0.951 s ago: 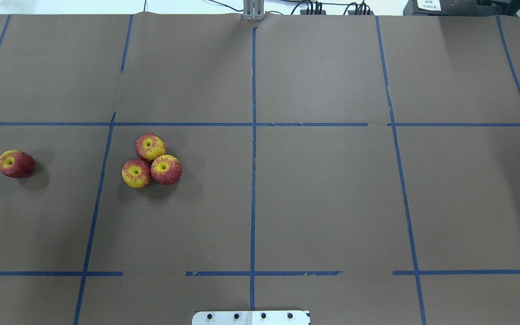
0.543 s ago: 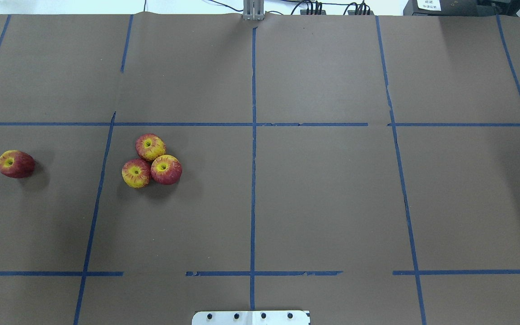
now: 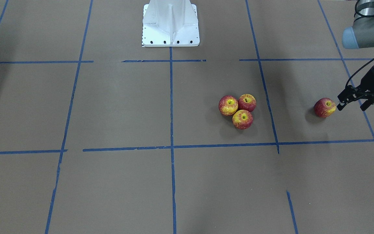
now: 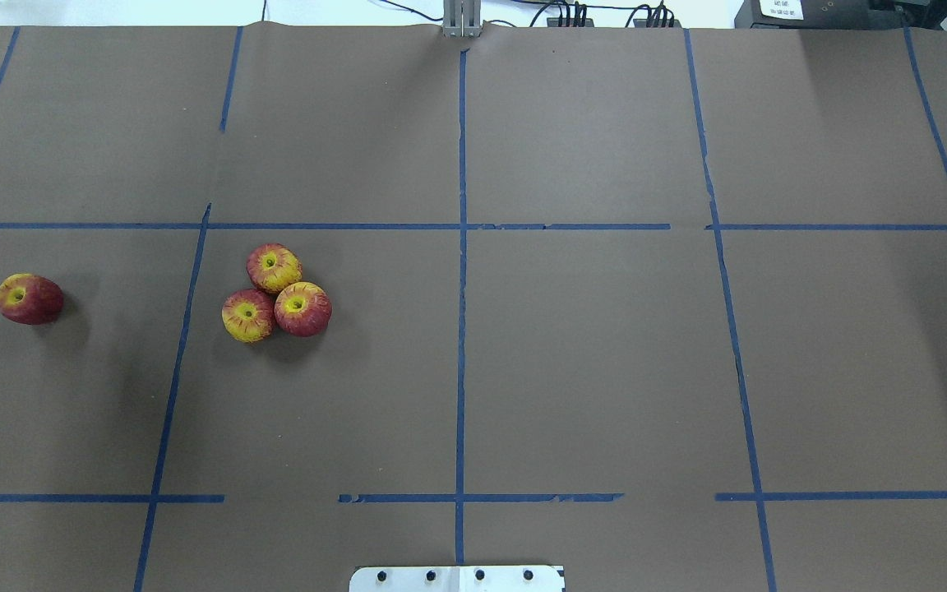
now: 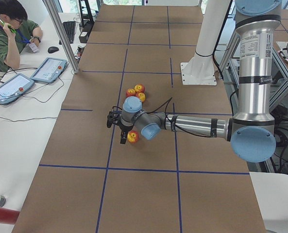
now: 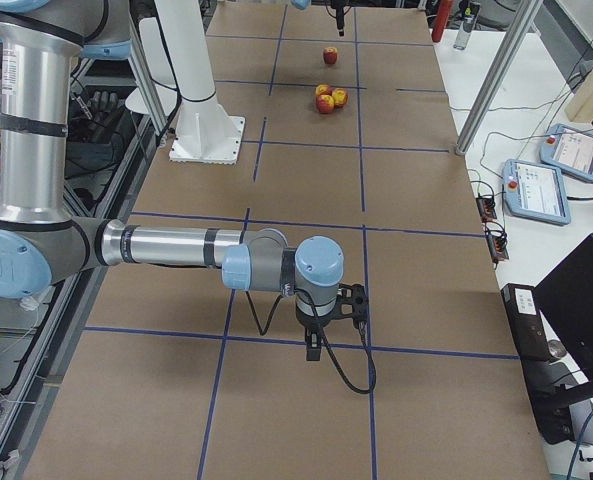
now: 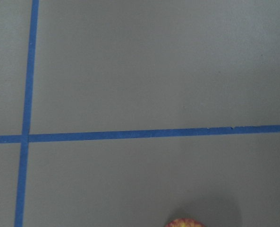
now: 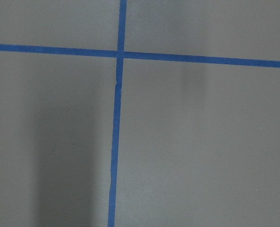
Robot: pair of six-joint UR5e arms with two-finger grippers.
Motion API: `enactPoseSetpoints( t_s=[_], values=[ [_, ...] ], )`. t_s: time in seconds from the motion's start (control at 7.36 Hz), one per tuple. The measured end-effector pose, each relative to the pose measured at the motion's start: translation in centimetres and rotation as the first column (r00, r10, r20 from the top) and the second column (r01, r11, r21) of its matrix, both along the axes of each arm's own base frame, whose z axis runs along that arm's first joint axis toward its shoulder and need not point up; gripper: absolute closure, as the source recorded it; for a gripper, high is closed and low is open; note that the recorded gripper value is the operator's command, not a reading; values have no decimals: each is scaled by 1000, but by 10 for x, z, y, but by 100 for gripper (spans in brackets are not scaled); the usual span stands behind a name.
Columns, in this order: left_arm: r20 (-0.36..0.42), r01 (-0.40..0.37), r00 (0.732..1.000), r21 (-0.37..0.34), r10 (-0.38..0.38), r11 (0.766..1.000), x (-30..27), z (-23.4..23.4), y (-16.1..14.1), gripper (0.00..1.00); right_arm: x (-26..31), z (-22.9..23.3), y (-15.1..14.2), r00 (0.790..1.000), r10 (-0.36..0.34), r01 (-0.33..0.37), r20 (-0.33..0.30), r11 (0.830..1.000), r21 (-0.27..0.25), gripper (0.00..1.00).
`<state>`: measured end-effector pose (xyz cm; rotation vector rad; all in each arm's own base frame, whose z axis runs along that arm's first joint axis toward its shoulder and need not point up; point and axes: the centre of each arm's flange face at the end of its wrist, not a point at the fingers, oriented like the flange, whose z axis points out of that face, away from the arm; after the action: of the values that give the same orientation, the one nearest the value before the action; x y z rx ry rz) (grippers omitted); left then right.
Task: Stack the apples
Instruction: 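Move the left gripper down onto the lone red apple and close it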
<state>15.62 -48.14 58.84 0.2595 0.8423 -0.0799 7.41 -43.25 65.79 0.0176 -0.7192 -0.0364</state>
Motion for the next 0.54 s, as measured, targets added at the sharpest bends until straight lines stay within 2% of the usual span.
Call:
enactPoseSetpoints(
  t_s=[0.54],
  values=[
    [-1,-40,999,-39,40,998,47,10,16,0,0,0,0,1000,0,0,0,1000,0,0]
  ],
)
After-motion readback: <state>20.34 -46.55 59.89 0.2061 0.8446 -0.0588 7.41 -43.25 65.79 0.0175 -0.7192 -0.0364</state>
